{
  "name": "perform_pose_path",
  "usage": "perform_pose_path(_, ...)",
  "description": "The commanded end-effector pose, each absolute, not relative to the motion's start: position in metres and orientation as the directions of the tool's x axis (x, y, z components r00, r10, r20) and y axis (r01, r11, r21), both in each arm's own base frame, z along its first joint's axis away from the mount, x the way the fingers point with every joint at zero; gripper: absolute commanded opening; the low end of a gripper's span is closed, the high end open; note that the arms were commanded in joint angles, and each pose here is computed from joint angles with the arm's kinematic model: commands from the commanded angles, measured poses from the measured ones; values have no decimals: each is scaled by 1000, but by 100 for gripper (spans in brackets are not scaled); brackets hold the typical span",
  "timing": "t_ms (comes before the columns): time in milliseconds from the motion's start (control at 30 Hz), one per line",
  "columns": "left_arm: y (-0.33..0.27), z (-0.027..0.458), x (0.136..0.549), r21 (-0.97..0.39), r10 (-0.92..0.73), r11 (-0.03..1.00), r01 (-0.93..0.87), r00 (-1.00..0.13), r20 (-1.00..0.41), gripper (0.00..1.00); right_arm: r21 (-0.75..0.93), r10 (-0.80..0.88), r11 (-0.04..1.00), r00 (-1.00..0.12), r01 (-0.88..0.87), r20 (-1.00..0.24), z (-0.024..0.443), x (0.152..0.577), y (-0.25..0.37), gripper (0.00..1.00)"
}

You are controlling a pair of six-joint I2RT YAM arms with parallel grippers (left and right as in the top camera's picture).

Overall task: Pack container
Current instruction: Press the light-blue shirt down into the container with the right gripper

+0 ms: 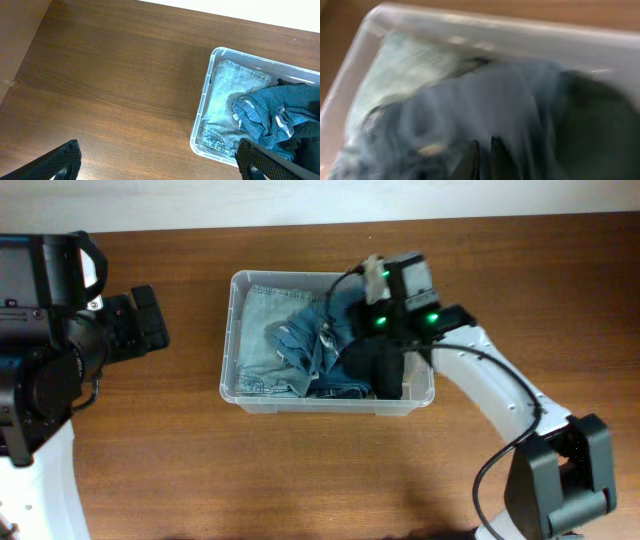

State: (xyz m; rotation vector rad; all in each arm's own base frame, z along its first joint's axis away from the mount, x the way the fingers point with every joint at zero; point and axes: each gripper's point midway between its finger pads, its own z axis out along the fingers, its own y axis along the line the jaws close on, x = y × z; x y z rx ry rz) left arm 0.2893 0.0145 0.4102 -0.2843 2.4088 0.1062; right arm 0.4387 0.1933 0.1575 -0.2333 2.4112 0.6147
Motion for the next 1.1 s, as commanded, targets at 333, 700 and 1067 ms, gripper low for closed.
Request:
perform_pose_path(333,17,413,289,-1,-187,968,-249,-722,-667,99,574,-94,602,-763,-555,-640,226,386,265,4)
perform_pose_path(700,17,413,289,-1,-187,968,-249,-722,-667,99,497,-257,731,-863,-467,-434,95,367,304,4)
perform_pose_path(1067,17,413,289,-1,-186,969,-249,-722,-666,100,434,-163,720,-740,-541,-652,224,387,279,6)
